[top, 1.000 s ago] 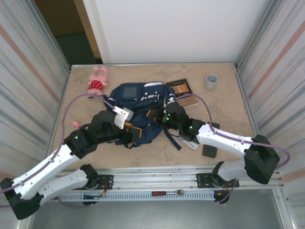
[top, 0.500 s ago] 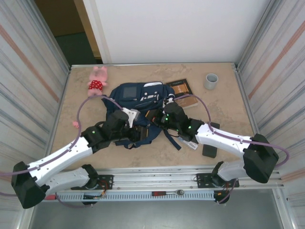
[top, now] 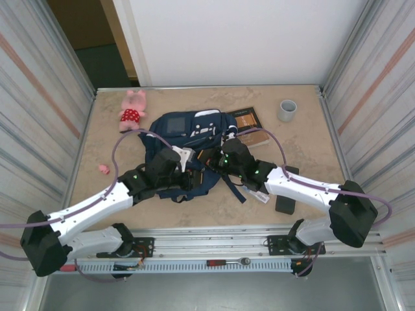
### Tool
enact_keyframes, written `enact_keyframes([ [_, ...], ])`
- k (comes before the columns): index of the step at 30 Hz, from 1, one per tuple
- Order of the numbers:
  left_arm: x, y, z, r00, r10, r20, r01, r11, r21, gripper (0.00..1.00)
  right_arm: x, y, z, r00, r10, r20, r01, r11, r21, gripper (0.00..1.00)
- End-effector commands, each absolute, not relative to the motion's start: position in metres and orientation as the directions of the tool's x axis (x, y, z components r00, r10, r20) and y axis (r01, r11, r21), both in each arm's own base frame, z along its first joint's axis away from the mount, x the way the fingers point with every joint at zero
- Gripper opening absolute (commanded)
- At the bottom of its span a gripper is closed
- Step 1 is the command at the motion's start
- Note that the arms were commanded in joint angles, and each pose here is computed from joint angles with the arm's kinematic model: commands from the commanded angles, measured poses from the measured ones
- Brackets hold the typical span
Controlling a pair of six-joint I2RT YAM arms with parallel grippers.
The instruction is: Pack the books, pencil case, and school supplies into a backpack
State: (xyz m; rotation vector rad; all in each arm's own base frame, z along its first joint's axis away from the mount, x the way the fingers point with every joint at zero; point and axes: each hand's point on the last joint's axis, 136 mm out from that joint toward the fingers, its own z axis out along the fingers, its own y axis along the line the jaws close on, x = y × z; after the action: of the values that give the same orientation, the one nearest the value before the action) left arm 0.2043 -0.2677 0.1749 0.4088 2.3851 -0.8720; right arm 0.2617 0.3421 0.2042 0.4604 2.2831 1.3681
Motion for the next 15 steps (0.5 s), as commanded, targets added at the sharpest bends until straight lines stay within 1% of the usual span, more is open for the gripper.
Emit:
enact_keyframes([
  [1,0.212,-0.273,0.190,-0.767,0.046,-0.640,0.464,0.729,-0.503,0.10,0.260,0.361,0.254,-0.858,0.476,-0.192,-0.020,0.343,0.939,0.00],
  [2,0.214,-0.269,0.188,-0.766,0.040,-0.641,0.450,0.746,-0.491,0.06,0.260,0.360,0.253,-0.858,0.477,-0.192,-0.016,0.349,0.937,0.00],
  [4,0.214,-0.261,0.185,-0.763,0.038,-0.645,0.435,0.769,-0.469,0.01,0.261,0.357,0.250,-0.855,0.482,-0.191,-0.006,0.360,0.933,0.00],
  [7,0.210,-0.260,0.185,-0.752,0.054,-0.657,0.462,0.754,-0.467,0.00,0.263,0.353,0.249,-0.852,0.492,-0.179,0.011,0.357,0.934,0.08],
  [10,0.206,-0.264,0.188,-0.743,0.053,-0.667,0.490,0.722,-0.488,0.00,0.263,0.354,0.248,-0.854,0.493,-0.167,0.019,0.349,0.937,0.13],
  [12,0.205,-0.266,0.188,-0.737,0.063,-0.673,0.506,0.712,-0.487,0.00,0.263,0.353,0.247,-0.854,0.494,-0.161,0.025,0.348,0.937,0.20],
  [14,0.203,-0.267,0.189,-0.730,0.081,-0.679,0.526,0.701,-0.482,0.00,0.265,0.350,0.242,-0.852,0.503,-0.145,0.049,0.353,0.934,0.31],
  [15,0.201,-0.268,0.190,-0.725,0.090,-0.682,0.537,0.694,-0.479,0.00,0.267,0.348,0.241,-0.849,0.510,-0.140,0.058,0.352,0.934,0.34],
])
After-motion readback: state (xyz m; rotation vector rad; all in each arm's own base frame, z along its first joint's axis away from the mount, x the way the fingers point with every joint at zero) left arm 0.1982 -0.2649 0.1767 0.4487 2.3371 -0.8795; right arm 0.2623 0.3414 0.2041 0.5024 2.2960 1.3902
